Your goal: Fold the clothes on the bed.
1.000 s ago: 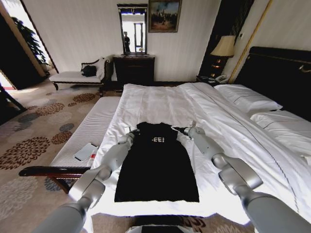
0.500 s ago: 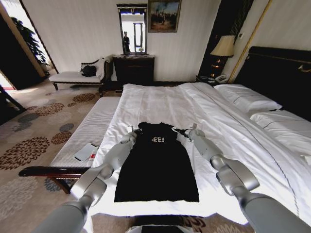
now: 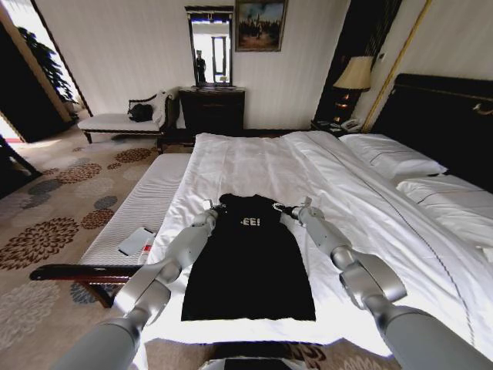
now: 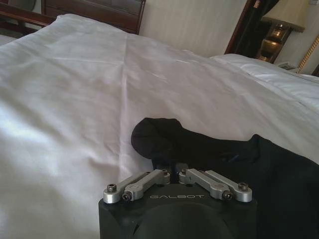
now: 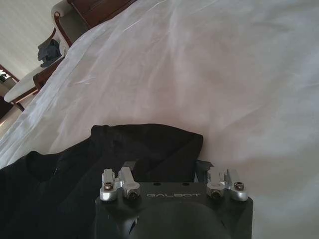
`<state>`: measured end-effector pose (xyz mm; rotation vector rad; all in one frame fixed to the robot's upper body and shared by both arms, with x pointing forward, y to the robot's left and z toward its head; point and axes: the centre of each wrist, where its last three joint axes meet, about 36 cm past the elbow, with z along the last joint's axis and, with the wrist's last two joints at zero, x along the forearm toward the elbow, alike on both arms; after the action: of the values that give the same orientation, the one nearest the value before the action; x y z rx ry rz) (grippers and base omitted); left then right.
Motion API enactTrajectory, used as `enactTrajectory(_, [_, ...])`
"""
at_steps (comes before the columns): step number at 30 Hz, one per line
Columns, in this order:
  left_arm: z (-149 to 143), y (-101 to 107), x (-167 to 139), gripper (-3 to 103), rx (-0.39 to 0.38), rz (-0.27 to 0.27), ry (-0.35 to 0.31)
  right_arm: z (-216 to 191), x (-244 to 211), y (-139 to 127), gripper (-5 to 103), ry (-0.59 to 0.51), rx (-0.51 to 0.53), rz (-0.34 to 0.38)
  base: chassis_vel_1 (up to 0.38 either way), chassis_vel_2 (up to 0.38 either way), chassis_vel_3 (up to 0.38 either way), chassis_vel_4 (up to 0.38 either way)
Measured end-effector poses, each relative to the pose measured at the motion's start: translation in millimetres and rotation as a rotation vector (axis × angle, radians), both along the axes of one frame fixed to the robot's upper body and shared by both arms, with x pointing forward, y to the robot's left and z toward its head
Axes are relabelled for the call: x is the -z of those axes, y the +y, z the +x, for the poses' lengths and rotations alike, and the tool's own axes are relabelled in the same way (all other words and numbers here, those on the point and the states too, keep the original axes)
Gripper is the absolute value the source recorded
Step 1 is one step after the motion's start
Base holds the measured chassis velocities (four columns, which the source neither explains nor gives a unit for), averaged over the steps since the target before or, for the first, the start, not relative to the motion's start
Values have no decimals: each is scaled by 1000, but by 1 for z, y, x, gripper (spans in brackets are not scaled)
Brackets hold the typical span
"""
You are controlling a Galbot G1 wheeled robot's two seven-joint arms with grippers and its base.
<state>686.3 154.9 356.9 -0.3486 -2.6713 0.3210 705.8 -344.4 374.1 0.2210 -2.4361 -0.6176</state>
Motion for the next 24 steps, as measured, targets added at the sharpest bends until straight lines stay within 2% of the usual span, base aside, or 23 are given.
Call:
enactTrajectory(4, [0,0,1,2,-2,-2,1,1,-1,1,43,-6,-3,1,0,0,0,0])
enactTrajectory(6, [0,0,1,2,-2,-2,1,1,-1,1,43,-6,-4,1,0,0,0,0])
enactTrajectory(9, [0,1,1,2,-6,-3,2,1,-1,3,28,-9,-7,2,0,0,0,0])
enactTrajectory(12, [1,1,1,2,-8,-4,3,1,0,4,23,-9,-9,2,0,0,0,0])
enactTrajectory(13, [1,1,1,2,-10,-5,4,0,1,4,12,-8,-10,1,0,0,0,0])
enactTrajectory(14, [1,2,2,2,-12,-5,5,0,2,4,12,-8,-11,1,0,0,0,0])
enactTrajectory(15, [1,2,2,2,-13,-5,5,0,2,4,6,-7,-11,1,0,0,0,0])
enactTrajectory(18, [2,3,2,2,-15,-5,6,-1,3,4,1,-6,-12,0,0,0,0,0])
enactTrajectory(24, [3,4,1,2,-21,-8,5,-1,3,4,1,-8,-14,-2,0,0,0,0])
